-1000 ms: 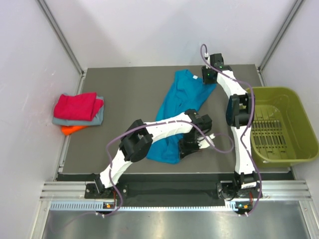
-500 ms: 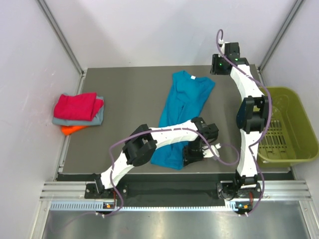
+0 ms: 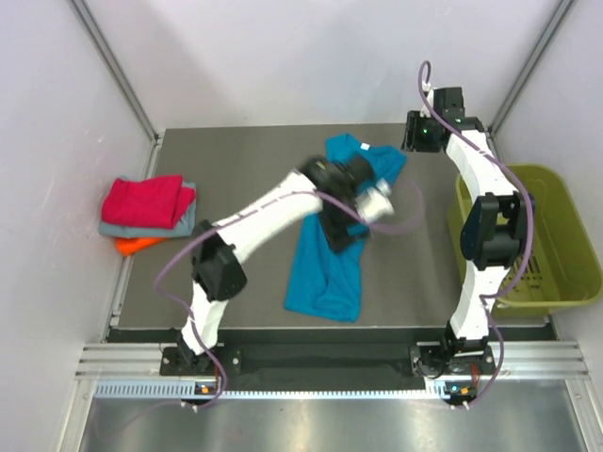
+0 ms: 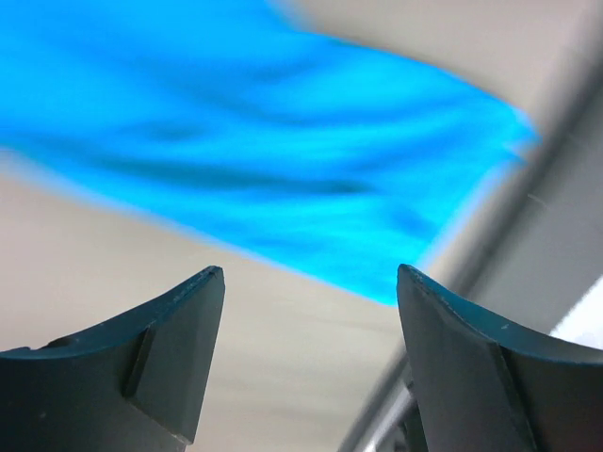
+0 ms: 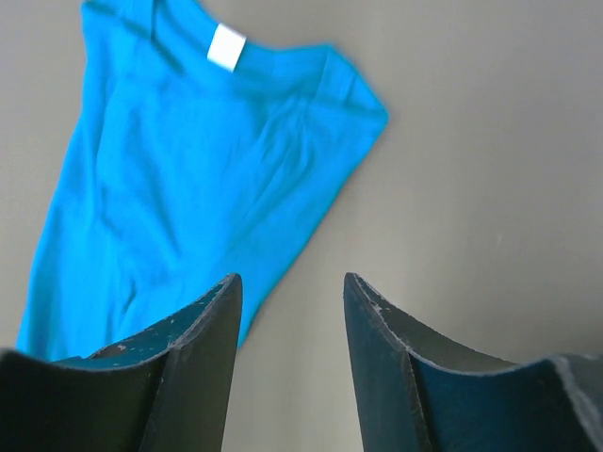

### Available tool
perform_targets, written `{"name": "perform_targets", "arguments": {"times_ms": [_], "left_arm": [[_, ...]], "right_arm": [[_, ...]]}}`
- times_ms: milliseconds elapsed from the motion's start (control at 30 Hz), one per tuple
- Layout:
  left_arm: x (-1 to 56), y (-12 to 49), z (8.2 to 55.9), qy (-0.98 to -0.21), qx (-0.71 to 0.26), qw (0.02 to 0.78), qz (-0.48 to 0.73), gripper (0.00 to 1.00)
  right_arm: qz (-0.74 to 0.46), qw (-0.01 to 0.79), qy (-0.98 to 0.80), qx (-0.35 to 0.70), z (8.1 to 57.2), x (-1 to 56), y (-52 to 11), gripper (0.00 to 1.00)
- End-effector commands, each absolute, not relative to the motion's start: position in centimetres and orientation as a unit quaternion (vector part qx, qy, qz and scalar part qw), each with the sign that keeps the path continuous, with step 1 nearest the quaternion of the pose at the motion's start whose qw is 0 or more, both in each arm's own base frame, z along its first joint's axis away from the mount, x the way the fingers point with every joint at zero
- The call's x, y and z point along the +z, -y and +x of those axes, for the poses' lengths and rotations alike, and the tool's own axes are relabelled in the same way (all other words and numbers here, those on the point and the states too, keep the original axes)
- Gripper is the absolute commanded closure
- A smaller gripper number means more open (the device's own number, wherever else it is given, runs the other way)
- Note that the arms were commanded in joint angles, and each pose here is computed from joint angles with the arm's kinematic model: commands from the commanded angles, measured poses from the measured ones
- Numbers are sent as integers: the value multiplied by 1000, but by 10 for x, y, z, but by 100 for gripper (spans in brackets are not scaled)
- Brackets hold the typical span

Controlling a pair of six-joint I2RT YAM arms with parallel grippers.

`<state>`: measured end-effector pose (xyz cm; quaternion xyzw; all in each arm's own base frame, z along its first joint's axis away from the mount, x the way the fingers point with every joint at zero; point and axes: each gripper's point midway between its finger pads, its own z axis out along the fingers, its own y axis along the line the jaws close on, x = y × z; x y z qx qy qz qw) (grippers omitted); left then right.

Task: Fold and stack the t-shirts
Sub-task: Fold the tshirt

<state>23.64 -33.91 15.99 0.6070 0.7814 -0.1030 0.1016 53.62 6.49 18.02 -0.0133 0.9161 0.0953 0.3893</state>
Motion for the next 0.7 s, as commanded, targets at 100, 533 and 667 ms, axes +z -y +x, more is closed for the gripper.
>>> {"name": "perform_targets", "arguments": {"times_ms": [100, 533, 667], "left_arm": [[201, 277, 415, -853, -123, 290, 417, 23], [165, 263, 599, -820, -344, 420, 178, 28], [151, 279, 606, -810, -392, 408, 153, 26]], "right_arm": [[-17, 389, -910, 140, 500, 197, -78, 51], [-58, 398, -908, 115, 496, 201, -92, 49], [-59, 390, -911, 116, 498, 194, -94, 48]]}}
